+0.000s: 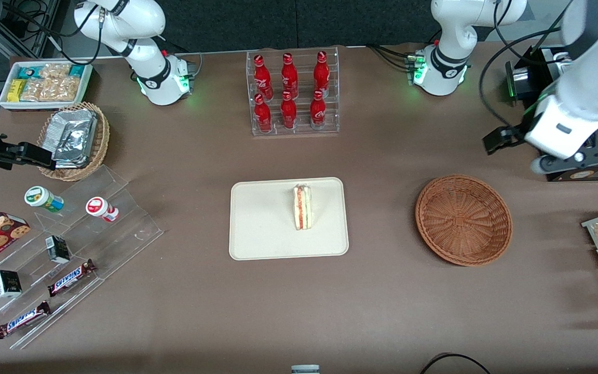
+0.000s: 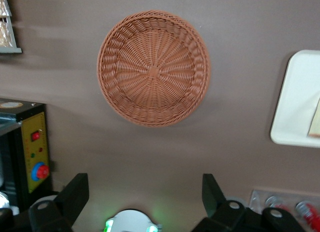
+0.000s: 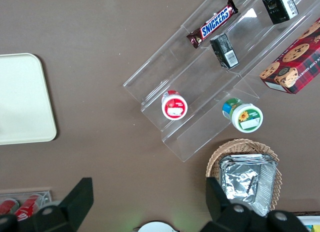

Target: Place sandwich from basket to tray

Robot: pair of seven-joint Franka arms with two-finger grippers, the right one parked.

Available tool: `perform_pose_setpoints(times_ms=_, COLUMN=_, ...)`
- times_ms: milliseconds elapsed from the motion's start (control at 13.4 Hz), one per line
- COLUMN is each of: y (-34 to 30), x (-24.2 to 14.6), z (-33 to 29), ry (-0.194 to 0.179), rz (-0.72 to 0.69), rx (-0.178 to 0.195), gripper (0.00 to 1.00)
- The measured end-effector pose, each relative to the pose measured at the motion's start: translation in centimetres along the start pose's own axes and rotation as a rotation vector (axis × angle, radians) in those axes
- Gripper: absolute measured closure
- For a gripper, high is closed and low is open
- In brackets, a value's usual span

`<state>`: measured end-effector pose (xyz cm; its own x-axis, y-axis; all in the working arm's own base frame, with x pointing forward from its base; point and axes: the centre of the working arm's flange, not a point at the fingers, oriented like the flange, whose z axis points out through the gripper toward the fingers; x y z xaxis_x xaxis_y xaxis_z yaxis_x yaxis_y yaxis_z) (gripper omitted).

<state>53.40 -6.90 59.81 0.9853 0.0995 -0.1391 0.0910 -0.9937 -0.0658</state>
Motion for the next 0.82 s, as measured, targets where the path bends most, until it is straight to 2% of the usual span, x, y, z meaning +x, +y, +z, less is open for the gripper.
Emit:
perform_pose_setpoints(times_ms=223, y=-3.9, x=-1.4, z=0.1, ry=-0.006, rz=0.051, rx=-0.024, gripper=0.0)
perform_pose_setpoints(times_ms=446, y=-7.6, x=-2.5, z=-0.4, ry=0.007, rz=0.04, rx=-0.053, gripper=0.0)
perform_pose_setpoints(times_ms=818, y=-7.4, x=-2.9, z=-1.0, ry=0.02, rz=0.055, rx=-0.056, gripper=0.0)
